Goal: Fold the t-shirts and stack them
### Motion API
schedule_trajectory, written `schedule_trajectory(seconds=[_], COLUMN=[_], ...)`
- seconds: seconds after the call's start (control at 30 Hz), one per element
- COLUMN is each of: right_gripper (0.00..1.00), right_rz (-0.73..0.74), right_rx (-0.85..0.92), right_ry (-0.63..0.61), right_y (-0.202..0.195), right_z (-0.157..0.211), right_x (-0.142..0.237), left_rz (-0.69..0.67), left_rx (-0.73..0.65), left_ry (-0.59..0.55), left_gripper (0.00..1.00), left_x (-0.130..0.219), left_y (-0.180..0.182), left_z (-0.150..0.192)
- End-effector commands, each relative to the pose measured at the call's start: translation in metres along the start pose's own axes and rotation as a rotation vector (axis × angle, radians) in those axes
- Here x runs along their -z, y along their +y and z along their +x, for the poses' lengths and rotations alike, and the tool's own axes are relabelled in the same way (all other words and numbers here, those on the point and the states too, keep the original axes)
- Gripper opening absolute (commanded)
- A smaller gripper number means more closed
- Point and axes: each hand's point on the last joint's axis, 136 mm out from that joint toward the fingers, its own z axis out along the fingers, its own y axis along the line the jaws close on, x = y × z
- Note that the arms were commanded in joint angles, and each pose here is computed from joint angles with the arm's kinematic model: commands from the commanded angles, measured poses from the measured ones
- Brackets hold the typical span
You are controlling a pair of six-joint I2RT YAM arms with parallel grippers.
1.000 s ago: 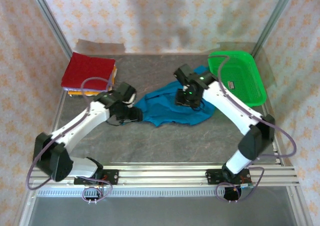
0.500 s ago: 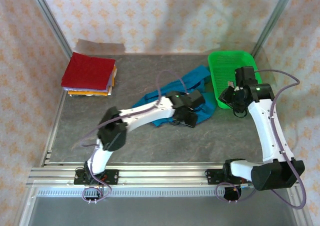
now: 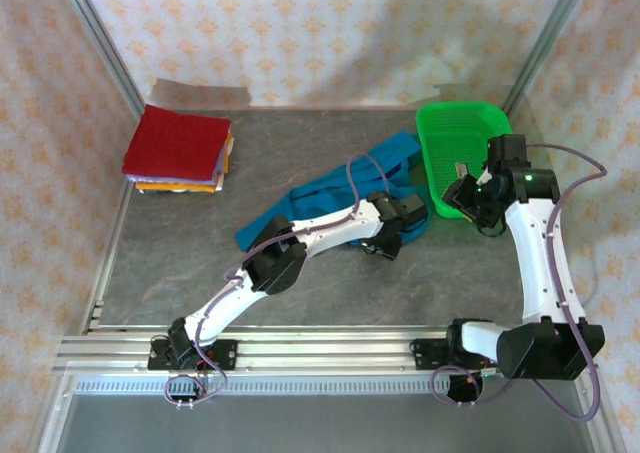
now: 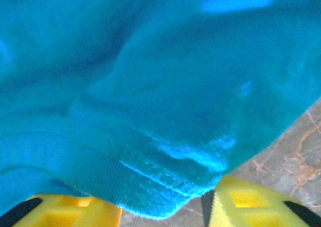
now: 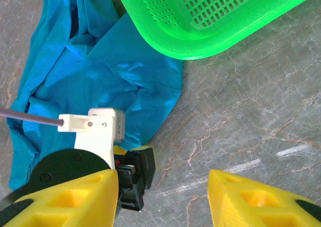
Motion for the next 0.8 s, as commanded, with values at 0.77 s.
schedule_trajectory(seconds=[0.77], right_gripper=[0.5], right_rz=[-0.135], right_rx=[0.064], right_ry=[0.112], right_y=[0.051], right_z=[0.032], right_x=[-0.014], left_rz=[0.081], left_rx=[0.449], left_ry=[-0.099], left_gripper=[0.0], left_x=[0.181], left_y=[0.237], left_z=[0.062])
